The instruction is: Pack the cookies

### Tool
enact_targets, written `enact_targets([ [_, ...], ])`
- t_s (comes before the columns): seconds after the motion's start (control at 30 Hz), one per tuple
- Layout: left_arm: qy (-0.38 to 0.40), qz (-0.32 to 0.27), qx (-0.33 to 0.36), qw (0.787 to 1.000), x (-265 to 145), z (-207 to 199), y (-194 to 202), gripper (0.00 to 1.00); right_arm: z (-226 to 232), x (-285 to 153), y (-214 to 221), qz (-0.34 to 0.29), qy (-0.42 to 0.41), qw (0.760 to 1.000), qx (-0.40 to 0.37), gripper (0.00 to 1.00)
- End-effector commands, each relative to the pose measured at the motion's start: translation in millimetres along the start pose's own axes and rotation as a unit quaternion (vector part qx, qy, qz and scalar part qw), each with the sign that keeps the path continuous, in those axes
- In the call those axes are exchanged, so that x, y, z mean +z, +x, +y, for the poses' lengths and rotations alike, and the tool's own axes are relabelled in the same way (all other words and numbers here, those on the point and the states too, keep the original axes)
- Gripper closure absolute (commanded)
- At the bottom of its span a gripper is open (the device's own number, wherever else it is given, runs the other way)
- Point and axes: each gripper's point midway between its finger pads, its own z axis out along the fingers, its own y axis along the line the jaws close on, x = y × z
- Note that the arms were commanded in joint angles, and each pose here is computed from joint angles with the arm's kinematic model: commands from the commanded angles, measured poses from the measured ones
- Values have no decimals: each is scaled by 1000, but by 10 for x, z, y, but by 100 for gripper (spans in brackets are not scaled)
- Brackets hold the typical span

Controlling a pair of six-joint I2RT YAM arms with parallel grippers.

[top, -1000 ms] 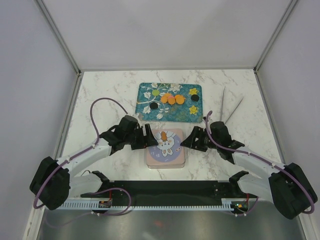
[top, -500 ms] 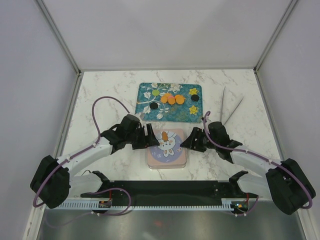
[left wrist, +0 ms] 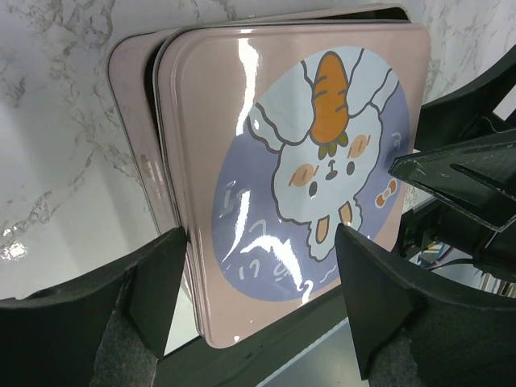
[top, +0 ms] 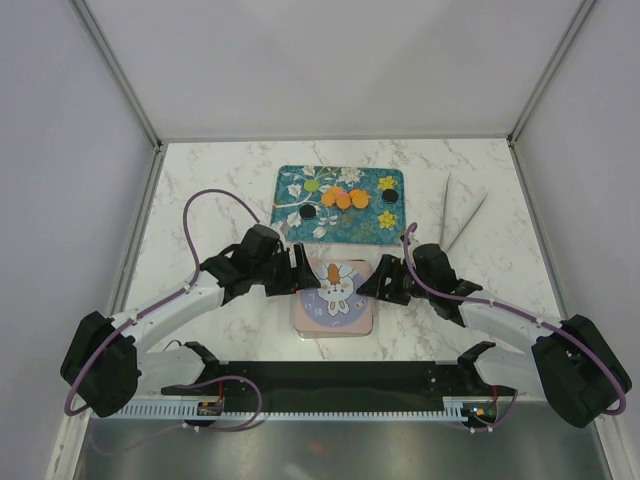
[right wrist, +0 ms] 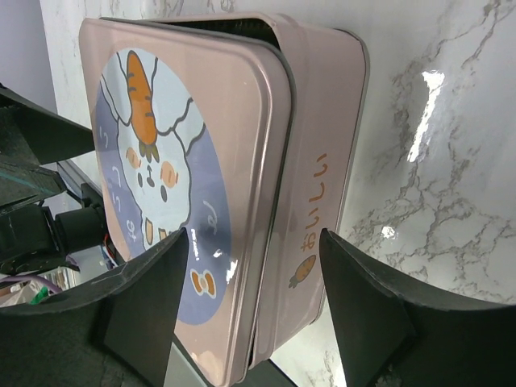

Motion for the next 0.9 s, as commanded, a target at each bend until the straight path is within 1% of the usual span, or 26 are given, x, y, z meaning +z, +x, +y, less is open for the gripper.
enact_targets([
  [0.0,30,-11,-2,1000,-49,-218,-116,19,164,21,-186,-26,-17,999,-16,26],
  [0.13,23,-7,-10,1000,-9,-177,-91,19,149,30,-171,-24,-16,1000,-13,29],
  [0.27,21,-5,-15,1000,29,-150,-71,19,178,34,-168,-23,-21,999,-13,30],
  [0.43,15,-2,-26,1000,79,-110,-48,19,204,50,-171,-18,-19,999,-21,28],
  [0.53,10,-5,-32,999,96,-80,-40,19,189,52,-199,-18,-1,999,-32,28],
  [0.67,5,-9,-35,999,104,-34,-23,20,78,60,-241,-17,40,998,-40,32],
  [0.73,4,-9,-33,999,103,-30,-19,20,88,65,-307,-25,46,997,-51,31],
  [0.87,3,-9,-31,999,109,-17,-14,19,-34,68,-306,-14,83,995,-55,32],
])
